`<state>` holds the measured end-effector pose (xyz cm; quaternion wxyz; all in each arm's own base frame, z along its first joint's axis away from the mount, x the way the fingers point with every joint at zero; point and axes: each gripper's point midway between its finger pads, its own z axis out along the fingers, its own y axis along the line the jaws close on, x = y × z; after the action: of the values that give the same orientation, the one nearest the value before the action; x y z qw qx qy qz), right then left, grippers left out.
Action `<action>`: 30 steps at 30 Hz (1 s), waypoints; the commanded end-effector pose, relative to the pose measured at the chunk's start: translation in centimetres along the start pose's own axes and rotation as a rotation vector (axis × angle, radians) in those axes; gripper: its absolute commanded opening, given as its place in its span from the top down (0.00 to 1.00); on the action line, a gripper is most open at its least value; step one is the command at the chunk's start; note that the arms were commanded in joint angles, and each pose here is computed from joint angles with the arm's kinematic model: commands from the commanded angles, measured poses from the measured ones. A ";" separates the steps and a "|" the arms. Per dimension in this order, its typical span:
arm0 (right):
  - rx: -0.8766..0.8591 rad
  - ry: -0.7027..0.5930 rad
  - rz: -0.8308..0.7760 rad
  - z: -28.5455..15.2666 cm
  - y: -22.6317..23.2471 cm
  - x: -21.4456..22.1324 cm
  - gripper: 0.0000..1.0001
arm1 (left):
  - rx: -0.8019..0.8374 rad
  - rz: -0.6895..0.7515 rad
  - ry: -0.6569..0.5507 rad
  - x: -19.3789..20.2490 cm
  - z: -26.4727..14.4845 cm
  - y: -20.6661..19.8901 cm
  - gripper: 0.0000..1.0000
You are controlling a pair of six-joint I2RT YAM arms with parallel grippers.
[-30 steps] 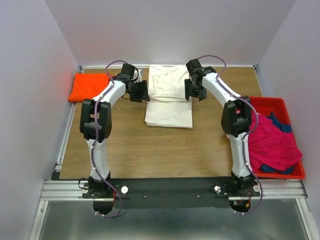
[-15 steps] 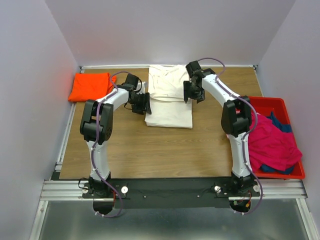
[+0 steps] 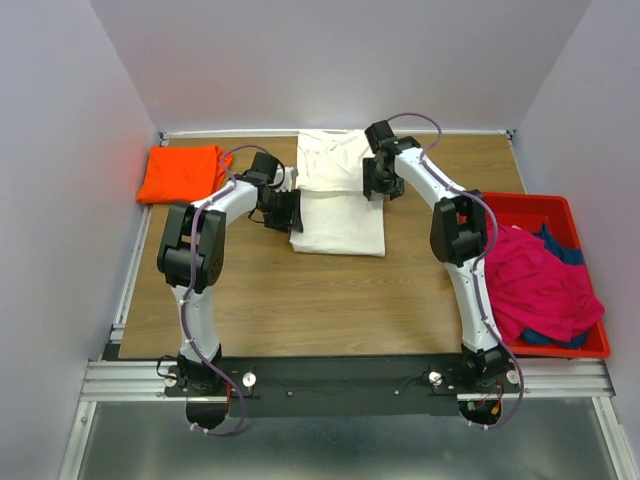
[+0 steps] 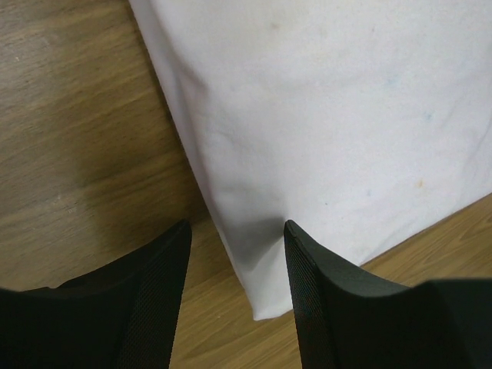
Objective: Fold and stack the t-shirts
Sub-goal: Fold the tshirt
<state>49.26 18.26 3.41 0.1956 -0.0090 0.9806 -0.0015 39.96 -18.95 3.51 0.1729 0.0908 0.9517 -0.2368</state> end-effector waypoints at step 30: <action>-0.175 -0.095 0.085 -7.9 1.0 0.1 0.30 | 0.012 -0.024 0.045 5.0 -1.9 -0.6 0.43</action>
<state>47.41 18.87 9.25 0.2394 0.0056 0.9690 0.0601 35.82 -17.80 3.35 0.1587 0.0910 0.9557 -0.2307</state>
